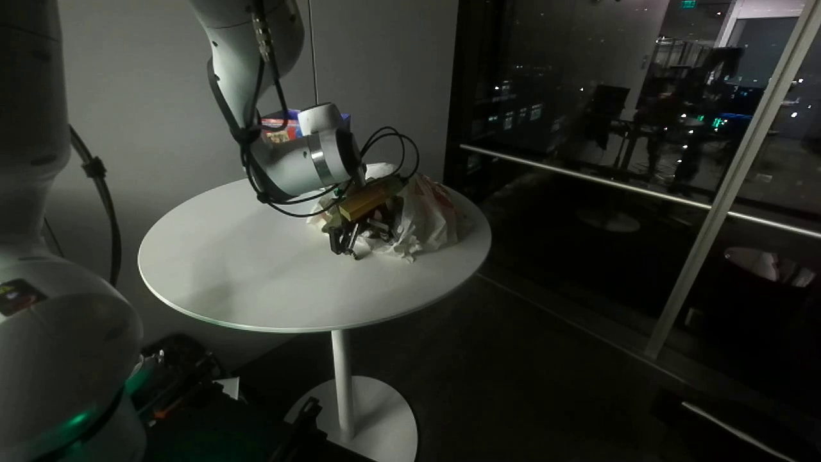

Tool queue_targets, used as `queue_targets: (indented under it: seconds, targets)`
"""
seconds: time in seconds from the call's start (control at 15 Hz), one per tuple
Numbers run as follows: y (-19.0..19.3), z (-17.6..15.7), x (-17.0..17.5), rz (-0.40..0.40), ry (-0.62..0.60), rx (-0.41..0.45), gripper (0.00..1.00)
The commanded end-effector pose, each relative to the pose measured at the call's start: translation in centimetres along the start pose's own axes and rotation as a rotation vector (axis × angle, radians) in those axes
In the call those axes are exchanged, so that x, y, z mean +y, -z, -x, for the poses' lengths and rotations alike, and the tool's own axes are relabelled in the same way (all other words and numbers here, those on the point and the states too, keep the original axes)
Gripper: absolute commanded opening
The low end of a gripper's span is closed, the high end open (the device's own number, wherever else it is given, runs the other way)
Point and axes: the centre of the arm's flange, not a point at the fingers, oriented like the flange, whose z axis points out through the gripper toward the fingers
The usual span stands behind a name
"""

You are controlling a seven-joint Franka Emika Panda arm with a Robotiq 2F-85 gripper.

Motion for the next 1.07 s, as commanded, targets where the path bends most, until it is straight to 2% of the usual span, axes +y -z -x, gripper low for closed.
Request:
queue_targets:
  seconds: [0.0, 0.47, 0.6, 0.8, 1.0]
  targets:
    - [-0.5, -0.3, 1.3, 0.019, 0.066, 0.02, 0.74]
    - [0.1, -0.2, 1.0, 0.016, 0.117, 0.034, 0.2]
    - [0.4, -0.1, 1.1, 0.027, 0.114, 0.041, 0.09]
    - [1.4, 0.1, 0.9, 0.041, 0.108, 0.048, 0.03]
    - [2.5, 0.3, 0.3, 0.052, 0.11, 0.058, 0.08]
